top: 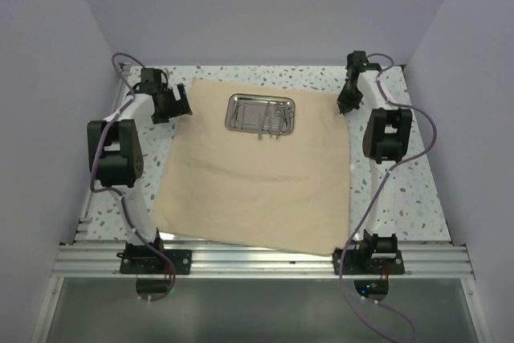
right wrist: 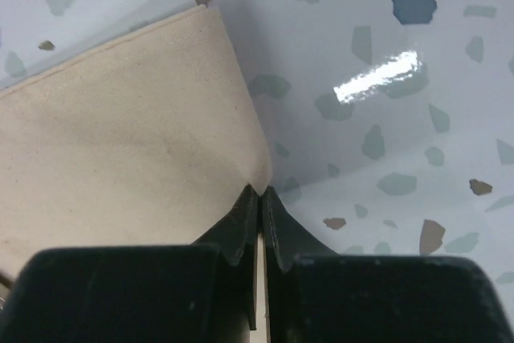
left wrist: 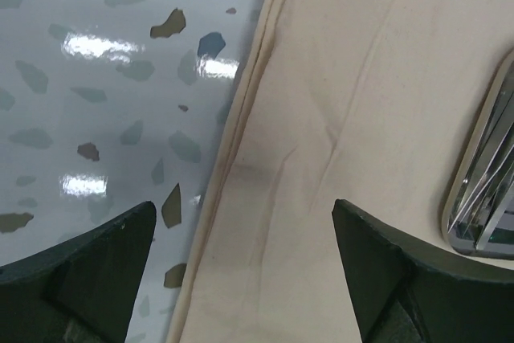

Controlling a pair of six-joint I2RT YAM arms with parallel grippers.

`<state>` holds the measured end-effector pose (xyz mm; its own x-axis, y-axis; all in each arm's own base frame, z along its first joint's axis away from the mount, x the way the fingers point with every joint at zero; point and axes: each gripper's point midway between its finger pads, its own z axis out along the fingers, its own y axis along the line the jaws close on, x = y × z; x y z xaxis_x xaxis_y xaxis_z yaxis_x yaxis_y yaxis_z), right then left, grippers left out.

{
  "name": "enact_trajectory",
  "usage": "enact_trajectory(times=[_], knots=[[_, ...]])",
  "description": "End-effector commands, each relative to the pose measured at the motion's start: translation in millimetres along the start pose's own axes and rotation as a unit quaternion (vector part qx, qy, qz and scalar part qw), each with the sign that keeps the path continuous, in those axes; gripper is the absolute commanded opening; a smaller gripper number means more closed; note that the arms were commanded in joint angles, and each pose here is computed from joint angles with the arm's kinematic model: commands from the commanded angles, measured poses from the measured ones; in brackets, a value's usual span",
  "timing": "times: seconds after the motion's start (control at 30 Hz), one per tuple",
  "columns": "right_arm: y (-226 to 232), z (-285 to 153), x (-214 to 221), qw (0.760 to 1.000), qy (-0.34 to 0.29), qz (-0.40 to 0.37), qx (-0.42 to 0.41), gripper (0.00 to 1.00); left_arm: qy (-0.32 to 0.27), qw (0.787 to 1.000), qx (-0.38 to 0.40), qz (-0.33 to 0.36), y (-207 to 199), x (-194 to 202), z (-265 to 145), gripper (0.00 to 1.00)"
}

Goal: Open and lay out the surgical kit
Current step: Smooth out the surgical kit at the center of the board, then pick up the medical item from the container.

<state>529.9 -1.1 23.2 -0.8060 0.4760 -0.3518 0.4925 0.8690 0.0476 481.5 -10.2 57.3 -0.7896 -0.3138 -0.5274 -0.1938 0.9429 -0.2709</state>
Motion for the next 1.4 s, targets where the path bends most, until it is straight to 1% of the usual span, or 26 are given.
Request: enact_trajectory(times=[0.0, 0.3, 0.43, 0.47, 0.53, 0.57, 0.6, 0.63, 0.67, 0.7, 0.77, 0.83, 0.87, 0.9, 0.93, 0.97, 1.03, 1.07, 1.1, 1.13, 1.17, 1.2, 1.23, 1.27, 1.3, 1.37], knots=[[20.4, 25.3, -8.9, 0.999, -0.007, 0.019, -0.035, 0.0, -0.032, 0.999, 0.031, 0.001, -10.5, -32.3, 13.6, 0.95], [63.6, 29.0, -60.9, 0.988, -0.078, 0.074, -0.11, 0.0, -0.024, 0.999, 0.025, 0.005, -14.3, -54.5, 28.0, 0.95], [61.1, 31.9, -62.5, 0.988, -0.084, 0.086, -0.102, 0.0, -0.022, 0.999, 0.025, 0.007, -14.4, -60.2, 32.3, 0.95], [60.3, 26.8, -63.8, 0.987, -0.086, 0.087, -0.101, 0.0, -0.018, 1.0, 0.026, 0.006, -13.7, -58.2, 36.8, 0.94], [52.0, 32.6, -54.8, 0.99, -0.08, 0.083, -0.085, 0.0, -0.015, 1.0, 0.027, 0.004, -15.0, -58.8, 40.1, 0.91], [50.8, 22.5, -57.8, 0.989, -0.087, 0.081, -0.086, 0.0, -0.01, 1.0, 0.029, 0.003, -14.4, -55.2, 44.9, 0.85], [32.6, 28.2, -59.3, 0.99, -0.082, 0.088, -0.074, 0.0, -0.006, 1.0, 0.03, 0.003, -14.3, -51.8, 48.5, 0.82], [29.2, 25.9, -59.7, 0.99, -0.082, 0.083, -0.073, 0.02, -0.006, 1.0, 0.028, 0.004, -13.6, -50.7, 51.2, 0.8], [29.0, 21.5, -60.2, 0.99, -0.083, 0.079, -0.077, 0.07, 0.0, 1.0, 0.022, 0.004, -11.4, -45.6, 56.8, 0.7], [25.0, 16.4, -61.5, 0.99, -0.083, 0.078, -0.079, 0.15, 0.004, 1.0, 0.019, 0.005, -9.8, -42.2, 59.7, 0.65], [21.7, 8.6, -64.4, 0.99, -0.087, 0.071, -0.082, 0.2, 0.011, 1.0, 0.013, 0.005, -7.7, -35.7, 68.1, 0.56], [16.9, -4.1, -69.9, 0.989, -0.095, 0.069, -0.086, 0.21, 0.017, 1.0, 0.019, 0.002, -8.2, -31.1, 73.8, 0.5], [12.7, -13.2, -73.3, 0.989, -0.1, 0.067, -0.086, 0.24, 0.022, 1.0, 0.02, 0.0, -7.9, -26.4, 79.3, 0.44], [11.0, -11.5, -71.5, 0.989, -0.097, 0.068, -0.084, 0.25, 0.026, 0.999, 0.022, 0.0, -8.5, -23.6, 81.2, 0.41], [8.4, -22.3, -76.1, 0.989, -0.106, 0.064, -0.084, 0.27, 0.026, 0.999, 0.024, -0.001, -8.9, -22.8, 83.3, 0.39], [6.4, -26.7, -77.4, 0.989, -0.11, 0.062, -0.081, 0.3, 0.03, 0.999, 0.026, -0.003, -8.7, -19.5, 86.4, 0.3], [3.7, -42.6, -82.2, 0.987, -0.124, 0.057, -0.08, 0.41, 0.031, 0.999, 0.032, -0.005, -10.7, -17.6, 89.0, 0.24], [1.5, -48.2, -84.9, 0.987, -0.131, 0.057, -0.076, 0.55, 0.031, 0.999, 0.034, -0.005, -11.6, -17.7, 89.0, 0.17], [0.2, -53.5, -85.9, 0.986, -0.135, 0.056, -0.075, 0.62, 0.031, 0.999, 0.034, -0.006, -11.7, -17.8, 89.3, 0.15], [-0.1, -64.5, -90.5, 0.985, -0.145, 0.055, -0.077, 0.68, 0.028, 0.999, 0.037, -0.007, -13.5, -20.5, 86.4, 0.16], [0.4, -71.6, -93.7, 0.984, -0.152, 0.055, -0.081, 0.78, 0.025, 0.999, 0.034, -0.006, -13.0, -21.8, 85.1, 0.2], [0.2, -78.1, -96.8, 0.982, -0.158, 0.055, -0.084, 0.8, 0.025, 0.999, 0.032, -0.007, -13.7, -22.6, 82.8, 0.3], [1.9, -83.8, -99.0, 0.981, -0.163, 0.052, -0.088, 0.81, 0.021, 0.999, 0.03, -0.007, -13.9, -25.3, 80.0, 0.46], [3.6, -96.1, -103.6, 0.979, -0.173, 0.051, -0.096, 0.82, 0.011, 1.0, 0.025, -0.005, -14.3, -32.3, 72.5, 0.79], [8.9, -103.7, -105.9, 0.977, -0.177, 0.044, -0.113, 0.82, 0.006, 1.0, 0.023, -0.005, -14.5, -35.4, 68.4, 1.0], [22.2, -127.2, -108.5, 0.97, -0.191, 0.031, -0.145, 0.82, -0.015, 1.0, 0.028, 0.004, -19.7, -50.6, 51.3, 1.0]])
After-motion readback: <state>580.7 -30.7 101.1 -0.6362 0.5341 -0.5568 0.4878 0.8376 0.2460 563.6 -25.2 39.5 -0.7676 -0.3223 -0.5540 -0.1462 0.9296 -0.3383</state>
